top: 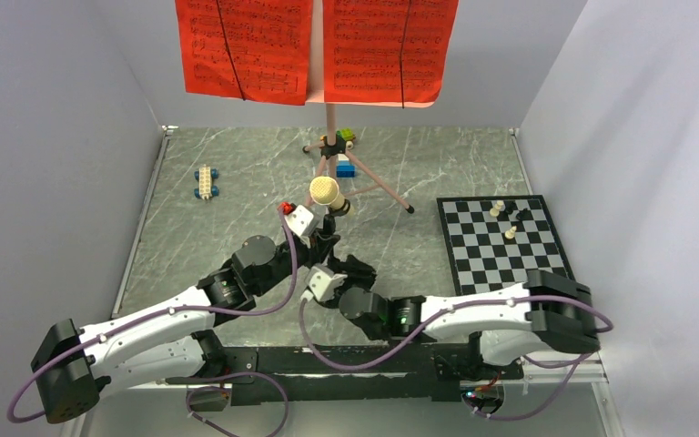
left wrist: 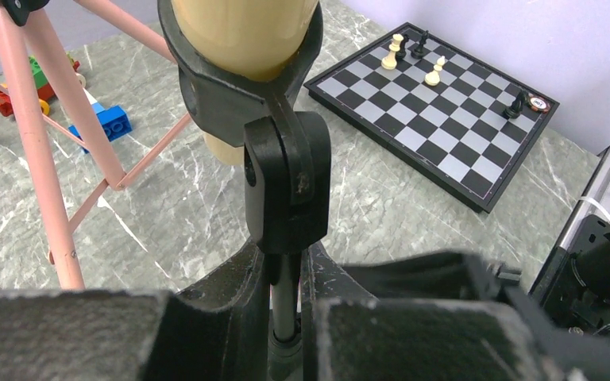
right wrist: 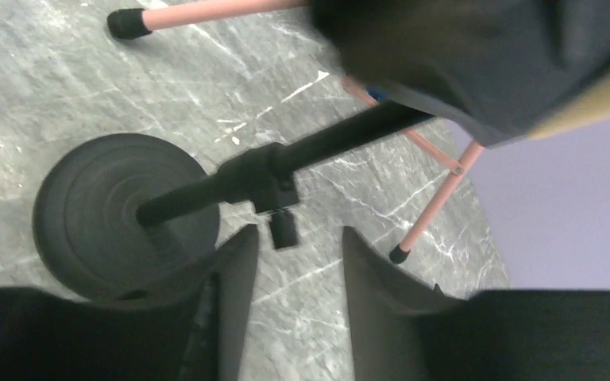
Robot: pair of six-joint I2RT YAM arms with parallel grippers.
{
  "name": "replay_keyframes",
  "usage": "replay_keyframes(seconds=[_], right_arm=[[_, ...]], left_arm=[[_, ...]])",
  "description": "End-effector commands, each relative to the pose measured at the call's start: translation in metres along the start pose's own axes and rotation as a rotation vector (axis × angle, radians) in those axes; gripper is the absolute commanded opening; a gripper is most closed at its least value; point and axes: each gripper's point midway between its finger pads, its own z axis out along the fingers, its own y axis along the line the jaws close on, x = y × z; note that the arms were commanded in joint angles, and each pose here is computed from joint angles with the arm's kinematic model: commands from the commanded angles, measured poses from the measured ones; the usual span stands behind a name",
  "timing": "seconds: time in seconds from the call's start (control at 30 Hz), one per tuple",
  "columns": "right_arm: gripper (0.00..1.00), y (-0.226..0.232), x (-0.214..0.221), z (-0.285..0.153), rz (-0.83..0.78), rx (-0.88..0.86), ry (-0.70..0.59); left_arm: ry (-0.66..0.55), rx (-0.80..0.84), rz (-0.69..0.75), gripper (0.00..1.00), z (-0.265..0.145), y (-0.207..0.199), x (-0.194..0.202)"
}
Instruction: Pack up the instrument practice props
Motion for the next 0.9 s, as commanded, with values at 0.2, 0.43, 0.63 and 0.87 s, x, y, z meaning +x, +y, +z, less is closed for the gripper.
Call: replay_keyframes(seconds=[0.2,0.43,0.63,0.87], right_arm=[[0.75,-0.030,-0.010,-0.042,0.515,-0.098,-0.043],[0.73,-0.037,-0.006,-0.036,1.123,-0.381,-0.076],[0.76,-0.039,-0.018,-0.025,1.388,-0.571,-0.082],[0.75,-0.031,-0.025,-0.017,1.573,-0.765,-0.098]], left_arm=[[0.188,0.003,-0.046,0.00,-0.006,-0.001,0.061],[0.114,0.019,-0.036,0.00,-0.009,-0.003,0.048],[0.045,0.027,-0.003,0.00,-0.012,-0.003,0.035],[0.018,0.038,0.031,0.00,-0.014,-0.007,0.032]])
